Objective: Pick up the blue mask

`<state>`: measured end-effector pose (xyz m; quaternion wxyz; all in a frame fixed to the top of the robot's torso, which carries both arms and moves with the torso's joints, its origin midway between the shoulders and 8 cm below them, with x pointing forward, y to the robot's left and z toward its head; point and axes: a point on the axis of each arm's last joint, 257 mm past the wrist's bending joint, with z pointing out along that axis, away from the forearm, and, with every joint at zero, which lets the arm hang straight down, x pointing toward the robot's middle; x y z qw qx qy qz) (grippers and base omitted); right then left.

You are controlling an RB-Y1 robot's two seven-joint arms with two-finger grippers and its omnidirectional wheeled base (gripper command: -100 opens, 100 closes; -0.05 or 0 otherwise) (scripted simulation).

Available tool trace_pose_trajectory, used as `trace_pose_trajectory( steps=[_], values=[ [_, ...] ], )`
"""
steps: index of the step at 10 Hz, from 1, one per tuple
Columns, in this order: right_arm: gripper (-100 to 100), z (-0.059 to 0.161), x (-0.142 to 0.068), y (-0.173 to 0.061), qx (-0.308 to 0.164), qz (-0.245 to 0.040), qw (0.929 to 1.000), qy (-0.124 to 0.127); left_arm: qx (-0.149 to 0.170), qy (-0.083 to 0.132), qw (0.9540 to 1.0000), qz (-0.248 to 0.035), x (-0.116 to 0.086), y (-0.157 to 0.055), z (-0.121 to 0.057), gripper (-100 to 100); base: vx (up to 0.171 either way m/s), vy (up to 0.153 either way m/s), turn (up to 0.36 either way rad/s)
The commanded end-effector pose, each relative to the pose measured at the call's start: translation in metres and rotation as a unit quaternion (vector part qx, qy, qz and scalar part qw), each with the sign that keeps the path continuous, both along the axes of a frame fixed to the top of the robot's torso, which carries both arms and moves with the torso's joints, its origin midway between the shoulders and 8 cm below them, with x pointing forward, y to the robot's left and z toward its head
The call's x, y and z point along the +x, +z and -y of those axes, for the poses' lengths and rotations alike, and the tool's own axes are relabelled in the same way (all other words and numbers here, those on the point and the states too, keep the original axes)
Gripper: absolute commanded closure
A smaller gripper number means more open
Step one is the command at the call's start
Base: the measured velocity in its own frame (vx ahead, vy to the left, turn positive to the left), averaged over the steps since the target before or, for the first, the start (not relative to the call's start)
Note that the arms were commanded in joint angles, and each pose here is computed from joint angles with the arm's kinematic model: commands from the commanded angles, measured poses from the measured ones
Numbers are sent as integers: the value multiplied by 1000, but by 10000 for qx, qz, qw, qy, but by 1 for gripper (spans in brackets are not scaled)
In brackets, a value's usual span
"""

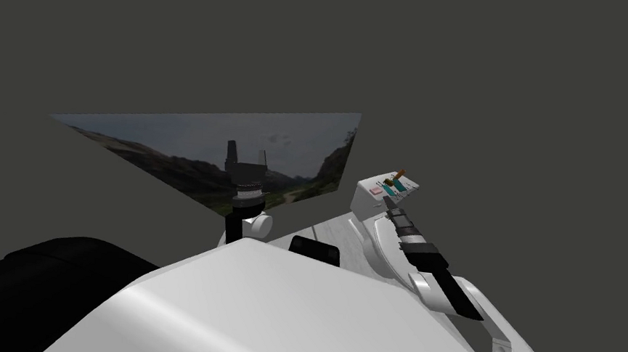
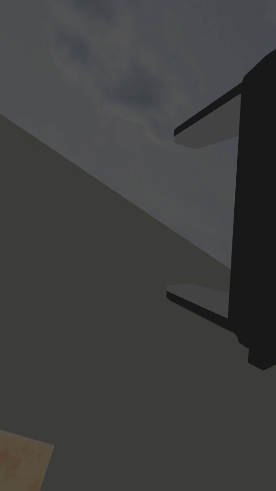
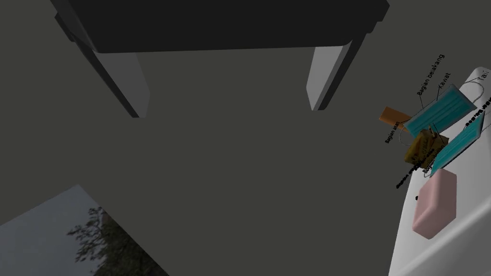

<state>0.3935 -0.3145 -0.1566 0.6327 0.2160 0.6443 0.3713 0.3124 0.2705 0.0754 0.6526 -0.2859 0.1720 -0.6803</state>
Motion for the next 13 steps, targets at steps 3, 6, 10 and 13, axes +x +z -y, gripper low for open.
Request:
trace_pose_trajectory(
  steps=[3, 6, 10, 13],
  values=[
    [-100, 11, 0, -22, -497, -357, 9980, 129, 0, 0, 10000, 0, 0, 0, 0, 0, -43, 70, 38],
    [-100, 20, -2, -36, -825, -596, 9946, 215, 0, 0, 10000, 0, 0, 0, 0, 0, -30, 59, 34],
    [-100, 41, -9, -63, -1426, -1067, 9834, 346, 0, 0, 10000, 0, 0, 0, 0, 0, -16, 51, 74],
    [-100, 54, -13, -75, -1753, -1310, 9749, 419, 1, 0, 10000, 0, 0, 0, 0, 0, -10, 41, 55]
  ],
)
